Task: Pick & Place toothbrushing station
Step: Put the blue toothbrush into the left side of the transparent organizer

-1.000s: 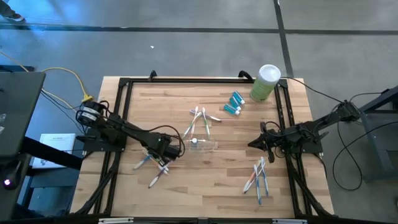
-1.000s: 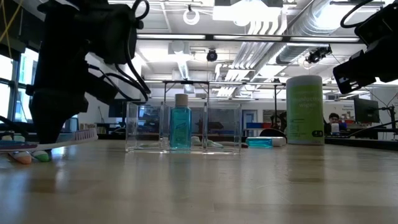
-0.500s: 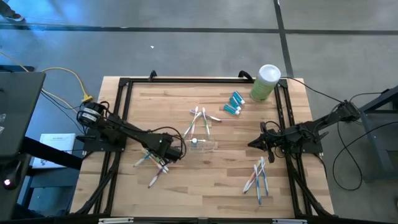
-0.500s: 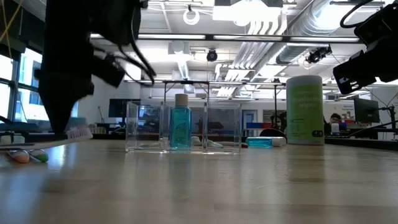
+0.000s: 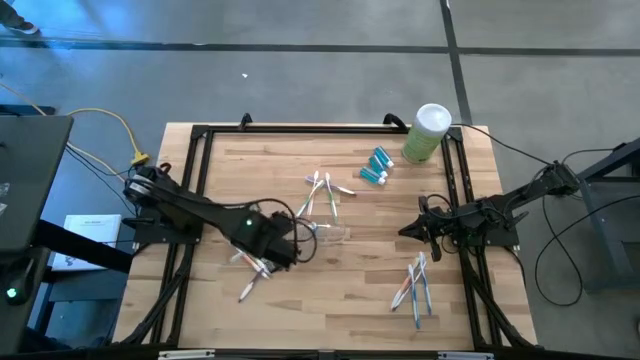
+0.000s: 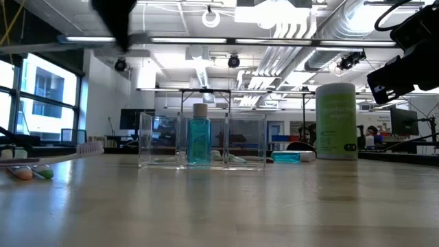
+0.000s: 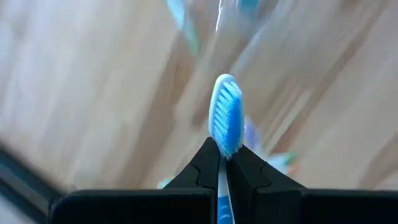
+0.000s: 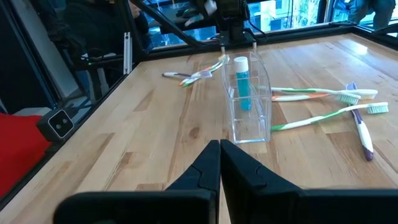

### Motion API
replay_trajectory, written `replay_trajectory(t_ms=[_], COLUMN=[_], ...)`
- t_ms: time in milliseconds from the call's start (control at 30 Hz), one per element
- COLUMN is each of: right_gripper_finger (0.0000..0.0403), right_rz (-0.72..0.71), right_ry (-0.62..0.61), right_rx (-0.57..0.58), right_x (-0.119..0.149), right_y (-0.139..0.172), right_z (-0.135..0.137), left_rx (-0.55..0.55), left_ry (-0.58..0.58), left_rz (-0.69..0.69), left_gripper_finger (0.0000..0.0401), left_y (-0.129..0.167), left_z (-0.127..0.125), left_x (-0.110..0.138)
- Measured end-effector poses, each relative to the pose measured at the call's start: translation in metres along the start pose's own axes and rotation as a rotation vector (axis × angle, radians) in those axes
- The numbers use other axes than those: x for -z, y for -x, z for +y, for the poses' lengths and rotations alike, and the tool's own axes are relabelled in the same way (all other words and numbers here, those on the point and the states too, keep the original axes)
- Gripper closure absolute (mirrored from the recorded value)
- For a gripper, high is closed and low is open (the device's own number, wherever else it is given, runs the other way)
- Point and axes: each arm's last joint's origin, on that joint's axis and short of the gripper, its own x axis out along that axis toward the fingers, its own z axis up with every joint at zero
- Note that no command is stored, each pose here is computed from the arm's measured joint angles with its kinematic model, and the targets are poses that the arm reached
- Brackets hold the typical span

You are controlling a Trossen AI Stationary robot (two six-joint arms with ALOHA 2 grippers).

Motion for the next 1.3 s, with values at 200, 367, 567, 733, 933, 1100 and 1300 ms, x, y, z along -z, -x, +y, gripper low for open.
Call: replay_trajectory(t_ms=[200, 367, 567, 733, 933, 1100, 1300], right_gripper_finger=[0.0400, 0.0400, 0.0400, 0.0400, 0.0400, 0.0400, 0.0400], right_rz=[-0.009, -0.010, -0.046, -0.079, -0.081, -0.077, -0.079], right_ry=[-0.005, -0.005, -0.012, -0.018, -0.020, -0.021, -0.018], right_rx=[0.000, 0.000, 0.044, 0.107, 0.110, 0.107, 0.114], right_x=[-0.001, -0.001, -0.003, -0.006, -0.006, -0.005, -0.005], right_y=[0.000, 0.000, 0.000, 0.000, 0.000, 0.000, 0.000], right_z=[0.000, 0.000, -0.001, -0.002, -0.002, -0.002, -0.003], left_rx=[-0.116, -0.206, -0.208, -0.193, -0.050, -0.004, 0.206], left_ry=[-0.038, -0.062, 0.106, 0.070, 0.072, 0.131, 0.108], left_rz=[-0.483, -0.658, -0.805, -0.764, -0.729, -0.763, -0.941], left_gripper_finger=[0.0397, 0.0398, 0.0398, 0.0398, 0.0398, 0.0398, 0.0398], left_y=[0.021, 0.022, 0.020, -0.007, -0.021, -0.027, -0.024], left_z=[-0.017, -0.028, -0.033, -0.029, -0.014, 0.008, 0.020], left_x=[-0.014, -0.017, -0.028, -0.037, -0.042, -0.025, -0.006])
